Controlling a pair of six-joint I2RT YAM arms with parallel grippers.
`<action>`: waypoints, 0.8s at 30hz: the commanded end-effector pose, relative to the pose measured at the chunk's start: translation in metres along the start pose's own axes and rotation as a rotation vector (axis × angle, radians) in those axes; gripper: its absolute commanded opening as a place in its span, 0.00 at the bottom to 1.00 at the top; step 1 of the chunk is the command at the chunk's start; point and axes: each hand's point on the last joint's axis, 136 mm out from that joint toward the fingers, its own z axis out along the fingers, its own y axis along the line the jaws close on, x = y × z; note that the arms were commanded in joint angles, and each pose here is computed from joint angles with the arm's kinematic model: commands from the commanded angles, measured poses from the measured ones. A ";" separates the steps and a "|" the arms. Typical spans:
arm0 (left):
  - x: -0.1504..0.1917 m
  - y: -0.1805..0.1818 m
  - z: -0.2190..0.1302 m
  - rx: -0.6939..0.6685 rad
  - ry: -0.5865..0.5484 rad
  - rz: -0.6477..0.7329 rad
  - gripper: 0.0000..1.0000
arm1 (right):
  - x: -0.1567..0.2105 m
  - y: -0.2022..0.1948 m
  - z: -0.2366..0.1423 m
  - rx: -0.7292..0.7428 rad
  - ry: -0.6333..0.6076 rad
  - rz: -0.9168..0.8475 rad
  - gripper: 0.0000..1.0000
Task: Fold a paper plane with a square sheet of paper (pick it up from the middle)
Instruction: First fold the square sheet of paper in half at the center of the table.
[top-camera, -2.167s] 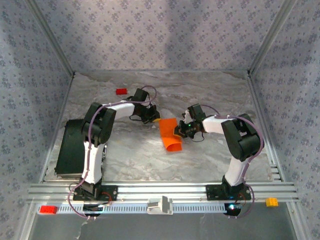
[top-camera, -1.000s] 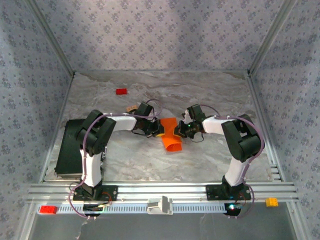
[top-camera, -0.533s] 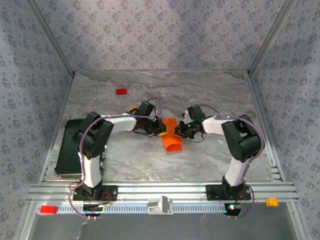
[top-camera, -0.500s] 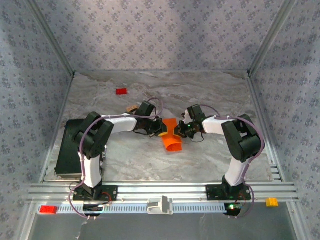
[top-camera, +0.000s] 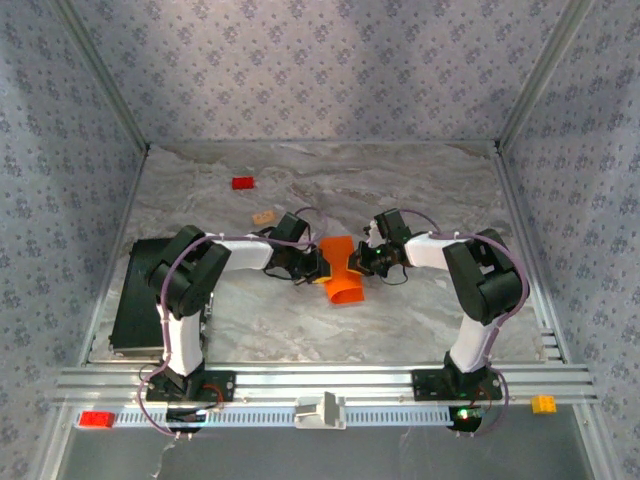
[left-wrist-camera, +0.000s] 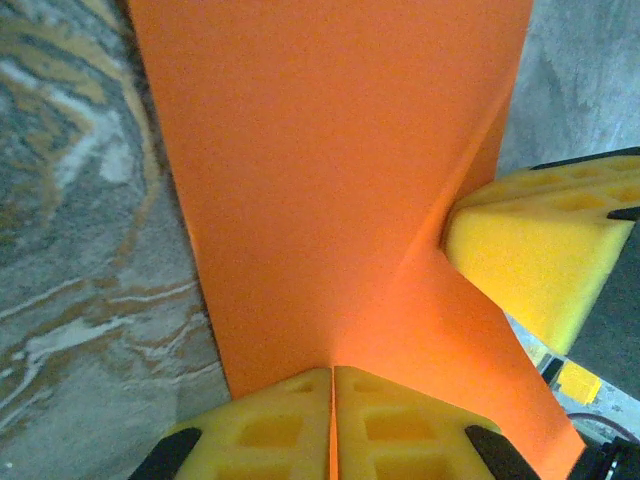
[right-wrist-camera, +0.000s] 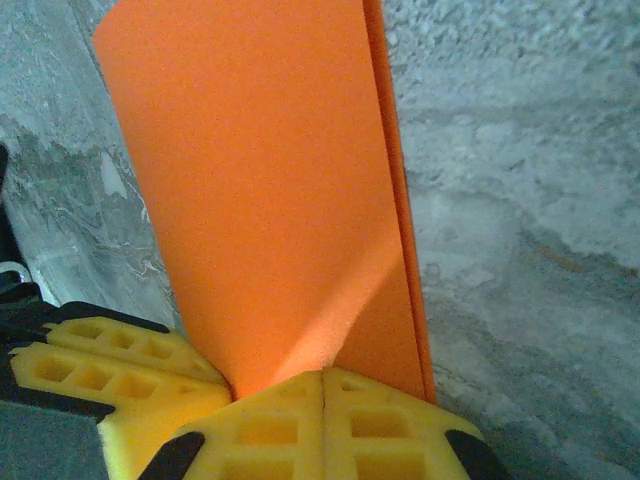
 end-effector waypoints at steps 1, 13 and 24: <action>0.012 0.026 0.001 -0.094 0.019 -0.018 0.10 | 0.045 -0.080 0.008 0.290 0.097 0.134 0.00; 0.006 -0.035 -0.010 0.048 -0.021 0.007 0.12 | 0.045 -0.080 0.007 0.289 0.091 0.133 0.00; 0.034 0.025 0.007 -0.073 0.019 -0.039 0.11 | 0.046 -0.080 0.008 0.285 0.093 0.136 0.00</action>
